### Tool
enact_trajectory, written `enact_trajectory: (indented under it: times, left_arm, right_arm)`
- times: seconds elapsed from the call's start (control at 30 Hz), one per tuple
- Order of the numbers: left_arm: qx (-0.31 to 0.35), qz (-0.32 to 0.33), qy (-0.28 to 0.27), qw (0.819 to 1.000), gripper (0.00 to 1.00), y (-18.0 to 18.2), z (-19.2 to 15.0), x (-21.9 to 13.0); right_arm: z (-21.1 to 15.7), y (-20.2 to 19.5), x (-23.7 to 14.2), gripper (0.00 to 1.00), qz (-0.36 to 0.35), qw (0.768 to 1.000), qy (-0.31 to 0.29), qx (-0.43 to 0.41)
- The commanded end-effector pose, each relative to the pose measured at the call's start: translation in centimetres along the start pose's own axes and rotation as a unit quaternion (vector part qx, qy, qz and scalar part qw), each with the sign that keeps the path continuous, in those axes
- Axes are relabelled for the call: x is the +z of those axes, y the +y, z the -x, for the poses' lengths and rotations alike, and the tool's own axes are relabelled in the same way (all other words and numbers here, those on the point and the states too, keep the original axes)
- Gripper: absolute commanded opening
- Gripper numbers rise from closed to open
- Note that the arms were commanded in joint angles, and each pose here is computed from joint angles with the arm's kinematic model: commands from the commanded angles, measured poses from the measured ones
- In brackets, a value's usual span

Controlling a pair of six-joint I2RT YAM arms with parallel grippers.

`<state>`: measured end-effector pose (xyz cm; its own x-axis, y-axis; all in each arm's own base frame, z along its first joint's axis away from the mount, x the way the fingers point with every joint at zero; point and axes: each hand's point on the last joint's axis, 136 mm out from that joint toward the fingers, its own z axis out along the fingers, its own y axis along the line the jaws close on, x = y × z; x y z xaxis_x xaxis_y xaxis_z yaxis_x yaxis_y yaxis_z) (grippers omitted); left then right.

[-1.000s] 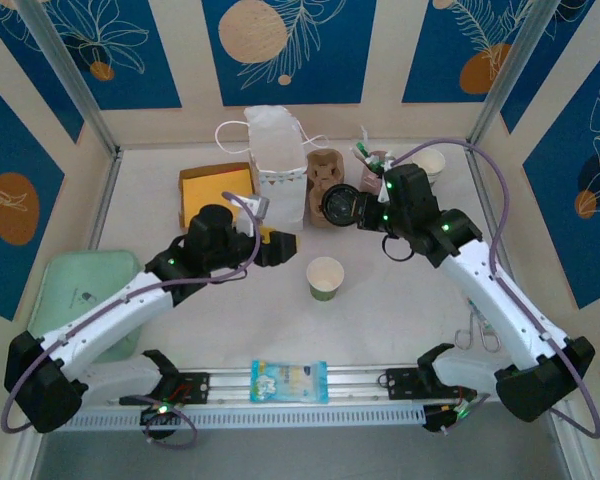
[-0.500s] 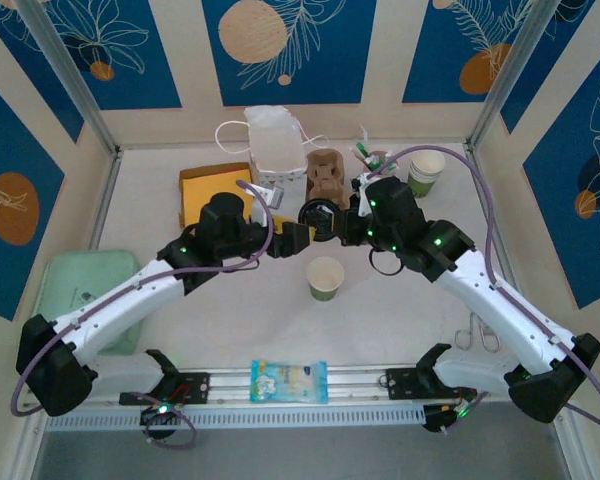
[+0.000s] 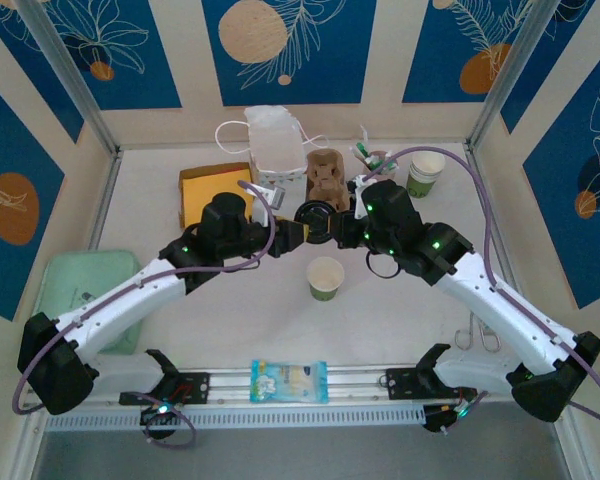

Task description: Pack the takeout coffee

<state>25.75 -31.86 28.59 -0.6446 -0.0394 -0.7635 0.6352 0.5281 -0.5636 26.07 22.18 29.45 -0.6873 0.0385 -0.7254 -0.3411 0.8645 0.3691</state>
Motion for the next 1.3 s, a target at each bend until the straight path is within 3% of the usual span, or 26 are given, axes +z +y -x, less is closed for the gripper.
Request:
enact_trajectory:
  times: [0.0,0.2,0.33,0.37,0.5,0.8,1.0,1.13,1.27]
  left_arm:
    - [0.018,-0.013,-0.006,1.000,0.27,-1.2,0.7,-0.3]
    - [0.024,-0.003,-0.011,1.000,0.05,-0.9,0.6,-0.4]
    - [0.033,0.004,-0.015,0.999,0.00,-0.8,0.7,-0.6]
    - [0.036,0.006,-0.016,0.999,0.00,-0.8,0.7,-0.6]
    - [0.057,0.036,-0.018,0.998,0.00,0.0,0.8,-1.0]
    - [0.127,0.161,-0.069,0.976,0.00,2.8,3.3,-4.0]
    - [0.240,0.241,-0.147,0.929,0.00,2.1,6.1,-7.4]
    - [0.340,0.276,-0.218,0.873,0.00,-0.6,7.9,-9.5]
    - [0.410,0.296,-0.279,0.817,0.00,-3.2,8.9,-10.6]
  right_arm:
    - [0.3,0.5,-0.4,0.16,0.011,1.000,-0.013,-0.007]
    - [0.3,1.2,-0.4,0.16,0.021,1.000,-0.012,-0.014]
    - [0.1,1.3,-0.4,0.17,0.024,1.000,-0.009,-0.016]
    - [0.1,1.4,-0.4,0.19,0.025,1.000,-0.009,-0.015]
    - [0.2,1.3,-1.0,0.52,0.026,1.000,-0.008,-0.006]
    - [1.1,-2.2,-4.4,0.70,0.023,0.993,-0.016,0.112]
    - [1.4,-3.2,-5.3,0.73,0.120,0.961,0.034,0.246]
    - [2.3,-1.2,-5.9,0.73,0.224,0.929,0.066,0.288]
    - [3.2,0.2,-6.6,0.73,0.270,0.911,0.080,0.301]
